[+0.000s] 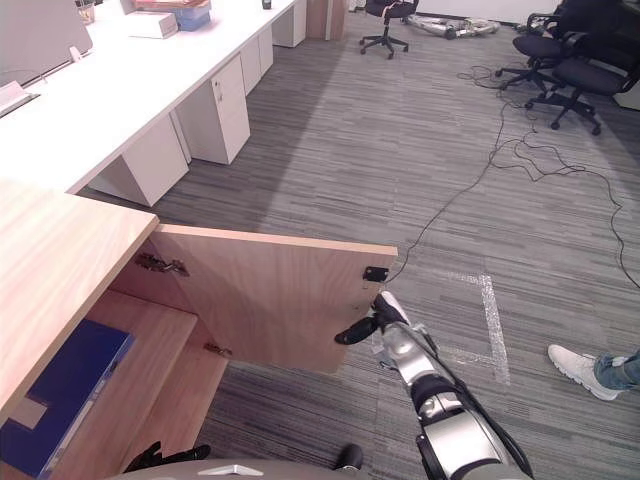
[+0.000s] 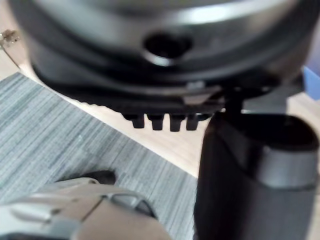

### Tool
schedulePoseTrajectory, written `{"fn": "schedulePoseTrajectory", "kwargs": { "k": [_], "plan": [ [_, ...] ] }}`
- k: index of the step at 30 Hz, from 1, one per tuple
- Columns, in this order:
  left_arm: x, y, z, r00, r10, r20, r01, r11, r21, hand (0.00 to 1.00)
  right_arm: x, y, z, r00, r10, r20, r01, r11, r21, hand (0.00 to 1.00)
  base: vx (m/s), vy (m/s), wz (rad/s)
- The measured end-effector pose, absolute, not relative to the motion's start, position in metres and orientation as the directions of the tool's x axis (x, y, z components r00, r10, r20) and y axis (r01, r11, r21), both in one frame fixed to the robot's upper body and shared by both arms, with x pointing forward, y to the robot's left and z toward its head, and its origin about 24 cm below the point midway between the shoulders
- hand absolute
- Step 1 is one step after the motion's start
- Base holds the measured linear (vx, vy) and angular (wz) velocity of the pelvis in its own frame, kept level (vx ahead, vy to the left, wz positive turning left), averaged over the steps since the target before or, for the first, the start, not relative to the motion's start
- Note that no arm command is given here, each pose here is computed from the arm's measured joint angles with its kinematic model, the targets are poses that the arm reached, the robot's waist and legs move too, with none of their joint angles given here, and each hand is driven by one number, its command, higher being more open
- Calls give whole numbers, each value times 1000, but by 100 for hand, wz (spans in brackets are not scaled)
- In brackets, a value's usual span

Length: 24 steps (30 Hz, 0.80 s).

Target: Walk over to the cabinet, pick up the folder, carry it to the office cabinet, place the folder inside the office cabinet, then close the office cabinet door

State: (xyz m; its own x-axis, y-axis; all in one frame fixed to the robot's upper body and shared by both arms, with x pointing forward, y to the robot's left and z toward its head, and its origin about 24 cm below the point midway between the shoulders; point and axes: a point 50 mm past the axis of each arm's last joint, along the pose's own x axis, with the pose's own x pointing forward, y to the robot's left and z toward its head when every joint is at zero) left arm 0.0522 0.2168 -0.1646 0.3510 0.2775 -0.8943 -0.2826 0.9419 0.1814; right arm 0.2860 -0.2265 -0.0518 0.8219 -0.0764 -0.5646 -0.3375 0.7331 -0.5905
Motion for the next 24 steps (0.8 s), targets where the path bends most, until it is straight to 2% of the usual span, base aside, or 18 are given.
{"fn": "schedulePoseTrajectory", "kwargs": {
  "k": [1,3,7,12,17,24],
  "plan": [
    [52,217,-164,355,278,-893,-283,942,180,100,289,-227,-49,823,-63,-564,-381,675,-632,100,-84,34,-2],
    [53,217,-164,363,271,-891,-280,944,174,100,292,-230,-41,821,-25,-570,-491,477,-729,100,-89,22,-3],
    [55,218,-162,377,274,-885,-253,949,186,100,295,-233,-26,824,53,-564,-562,203,-802,100,-57,28,0],
    [58,219,-161,390,275,-879,-220,954,201,100,283,-235,-23,806,136,-576,-583,14,-812,100,-30,53,-2],
    [55,220,-162,385,274,-881,-217,955,202,100,264,-231,-17,765,241,-597,-555,-224,-801,100,-34,61,0],
    [56,222,-161,394,275,-877,-182,959,219,100,228,-218,-20,671,387,-632,-569,-278,-774,100,-42,52,-2]
  ]
}}
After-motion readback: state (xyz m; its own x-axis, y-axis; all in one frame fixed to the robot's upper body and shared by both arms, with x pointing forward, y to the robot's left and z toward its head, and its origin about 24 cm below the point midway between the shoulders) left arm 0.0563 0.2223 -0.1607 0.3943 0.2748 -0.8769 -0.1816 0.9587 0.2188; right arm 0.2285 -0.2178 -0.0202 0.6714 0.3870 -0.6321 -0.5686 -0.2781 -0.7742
